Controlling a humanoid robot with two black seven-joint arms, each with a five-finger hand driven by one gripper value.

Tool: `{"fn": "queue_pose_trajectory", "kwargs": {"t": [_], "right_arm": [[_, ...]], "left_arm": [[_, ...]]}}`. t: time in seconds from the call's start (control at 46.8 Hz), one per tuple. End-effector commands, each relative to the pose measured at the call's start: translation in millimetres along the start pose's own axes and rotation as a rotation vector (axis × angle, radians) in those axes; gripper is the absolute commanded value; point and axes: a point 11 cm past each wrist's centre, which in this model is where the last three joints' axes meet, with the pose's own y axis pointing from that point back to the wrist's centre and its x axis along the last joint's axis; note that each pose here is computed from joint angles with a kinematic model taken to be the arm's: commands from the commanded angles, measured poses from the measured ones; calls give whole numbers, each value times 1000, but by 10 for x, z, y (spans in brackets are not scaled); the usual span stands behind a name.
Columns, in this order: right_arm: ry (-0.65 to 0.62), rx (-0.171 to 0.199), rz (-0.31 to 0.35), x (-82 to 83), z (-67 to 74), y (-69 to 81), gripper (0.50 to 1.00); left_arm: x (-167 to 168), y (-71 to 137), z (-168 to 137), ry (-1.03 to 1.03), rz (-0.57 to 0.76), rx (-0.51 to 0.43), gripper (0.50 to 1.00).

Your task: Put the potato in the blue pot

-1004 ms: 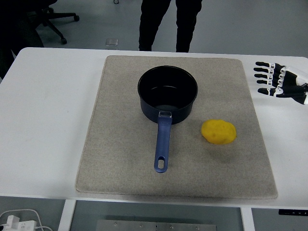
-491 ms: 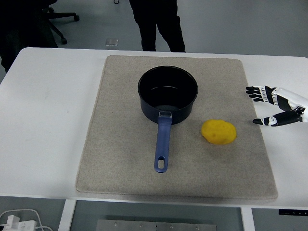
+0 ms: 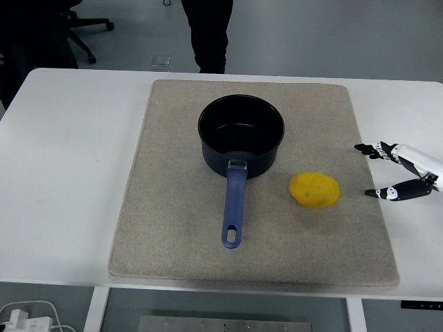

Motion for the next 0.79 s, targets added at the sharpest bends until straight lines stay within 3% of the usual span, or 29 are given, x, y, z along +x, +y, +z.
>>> {"fn": "queue_pose_trajectory", "kwargs": {"t": [0.0,0.235,0.491,0.598,0.662,0.769], "right_arm": [[5,21,-9,9,-89,7,883],[27,145,-69,-51,-605,107,872],[52,205,-62,4,-831,44,872],[56,246,-60,-52,-949,-7,872],[60,282,-66,-83,-1089,-78,872],[50,295,-74,-177,-1174,-184,872]], "left_arm": [[-4,0,1,0,-1,0,996],[-26,1,76,-3,-8,-13,996],[-42,1,75,-4,-13,-13,996],[-47,1,76,-4,-14,-13,996],[-46,1,85,-5,-14,-14,996],[-46,1,85,-5,-14,-14,996]]}}
